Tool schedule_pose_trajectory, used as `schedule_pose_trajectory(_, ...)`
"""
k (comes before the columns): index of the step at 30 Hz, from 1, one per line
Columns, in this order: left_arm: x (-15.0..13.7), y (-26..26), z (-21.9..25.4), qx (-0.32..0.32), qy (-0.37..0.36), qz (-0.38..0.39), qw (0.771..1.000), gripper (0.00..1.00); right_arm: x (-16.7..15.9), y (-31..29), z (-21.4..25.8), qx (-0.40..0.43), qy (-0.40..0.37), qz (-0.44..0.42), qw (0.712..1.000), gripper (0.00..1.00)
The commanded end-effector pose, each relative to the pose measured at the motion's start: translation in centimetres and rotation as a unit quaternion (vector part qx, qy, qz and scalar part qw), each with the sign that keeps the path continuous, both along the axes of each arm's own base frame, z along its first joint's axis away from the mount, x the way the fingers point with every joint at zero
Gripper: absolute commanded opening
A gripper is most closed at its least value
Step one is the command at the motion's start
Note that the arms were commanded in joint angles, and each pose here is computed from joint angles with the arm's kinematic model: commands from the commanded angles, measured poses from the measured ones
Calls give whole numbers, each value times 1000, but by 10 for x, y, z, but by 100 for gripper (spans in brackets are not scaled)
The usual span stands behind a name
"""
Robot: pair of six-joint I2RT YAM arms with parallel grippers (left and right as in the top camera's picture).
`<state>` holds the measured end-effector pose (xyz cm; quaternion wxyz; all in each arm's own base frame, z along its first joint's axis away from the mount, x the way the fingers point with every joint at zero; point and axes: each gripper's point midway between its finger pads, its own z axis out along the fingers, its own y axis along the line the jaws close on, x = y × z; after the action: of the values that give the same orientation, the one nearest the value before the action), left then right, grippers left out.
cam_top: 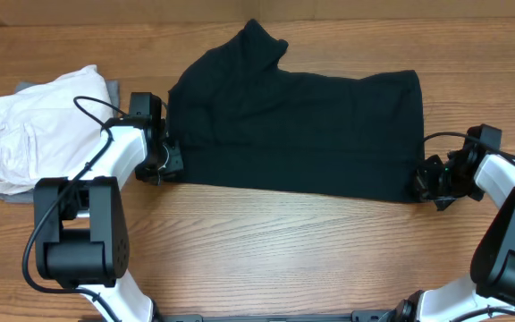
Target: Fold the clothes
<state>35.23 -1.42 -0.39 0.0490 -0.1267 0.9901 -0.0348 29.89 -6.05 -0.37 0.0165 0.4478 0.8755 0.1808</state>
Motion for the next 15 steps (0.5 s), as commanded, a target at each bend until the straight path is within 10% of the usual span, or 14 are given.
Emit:
schedule_pose_trajectory(1, -43, 7, -43, 25, 96, 11, 995, 4, -43, -15, -33, -41, 96, -38, 994, 4)
schedule_pose_trajectory(15, -116, 30, -5, -32, 233, 96, 967, 4, -82, -66, 4, -76, 114, -121, 983, 4)
